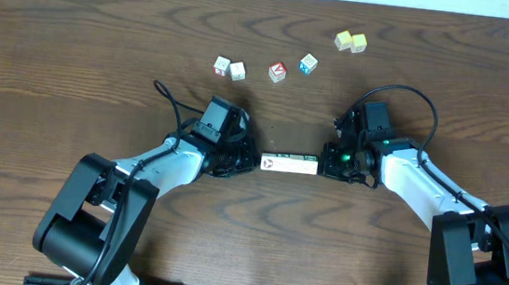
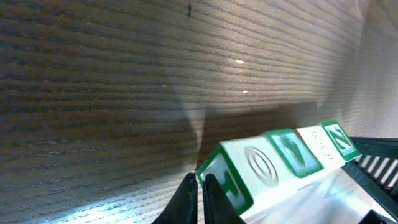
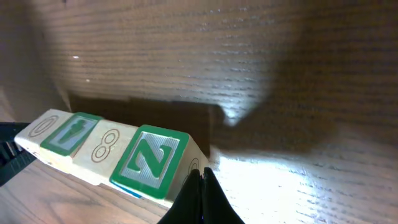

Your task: Lift 4 blocks

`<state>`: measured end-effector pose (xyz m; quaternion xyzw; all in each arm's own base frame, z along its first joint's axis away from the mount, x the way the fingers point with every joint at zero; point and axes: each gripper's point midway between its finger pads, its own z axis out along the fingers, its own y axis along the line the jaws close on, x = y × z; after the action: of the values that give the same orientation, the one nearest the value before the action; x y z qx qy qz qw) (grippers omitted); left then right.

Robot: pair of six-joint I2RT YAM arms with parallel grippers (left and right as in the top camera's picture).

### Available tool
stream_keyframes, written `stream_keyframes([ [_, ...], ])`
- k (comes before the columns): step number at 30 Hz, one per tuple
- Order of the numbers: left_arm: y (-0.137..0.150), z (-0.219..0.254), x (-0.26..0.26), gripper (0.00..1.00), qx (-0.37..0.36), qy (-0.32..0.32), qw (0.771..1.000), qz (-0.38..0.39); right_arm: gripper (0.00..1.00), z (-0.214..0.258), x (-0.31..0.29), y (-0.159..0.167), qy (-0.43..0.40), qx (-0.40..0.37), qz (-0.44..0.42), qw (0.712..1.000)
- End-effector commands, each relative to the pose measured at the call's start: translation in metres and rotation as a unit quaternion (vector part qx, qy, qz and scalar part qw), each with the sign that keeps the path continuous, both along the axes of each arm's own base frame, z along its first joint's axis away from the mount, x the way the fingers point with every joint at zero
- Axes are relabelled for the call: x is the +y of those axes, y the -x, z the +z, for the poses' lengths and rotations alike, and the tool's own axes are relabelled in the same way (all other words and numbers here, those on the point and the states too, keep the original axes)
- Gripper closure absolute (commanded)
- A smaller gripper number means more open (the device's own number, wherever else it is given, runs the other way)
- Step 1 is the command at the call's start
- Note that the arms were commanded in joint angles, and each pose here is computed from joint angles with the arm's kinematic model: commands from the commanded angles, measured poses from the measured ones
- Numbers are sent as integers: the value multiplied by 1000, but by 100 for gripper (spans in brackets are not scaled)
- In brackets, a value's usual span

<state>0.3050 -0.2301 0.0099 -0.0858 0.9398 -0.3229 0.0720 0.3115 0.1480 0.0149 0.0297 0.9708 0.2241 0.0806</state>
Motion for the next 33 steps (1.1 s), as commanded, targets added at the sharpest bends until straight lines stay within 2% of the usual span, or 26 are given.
stream_keyframes([
  [1, -8, 13, -5, 93, -24, 1, 1000, 0, 99, 16, 14, -6, -27, -16, 8, 999],
  [15, -12, 6, -2, 93, -47, -46, 998, 11, 99, 14, 14, -10, -3, -34, 11, 999],
  [27, -12, 6, -2, 93, -48, -48, 998, 12, 99, 8, 18, -7, 12, -33, 19, 999],
  [33, -12, 5, -1, 93, -47, -49, 998, 13, 99, 4, 4, -8, 50, -30, 4, 998],
])
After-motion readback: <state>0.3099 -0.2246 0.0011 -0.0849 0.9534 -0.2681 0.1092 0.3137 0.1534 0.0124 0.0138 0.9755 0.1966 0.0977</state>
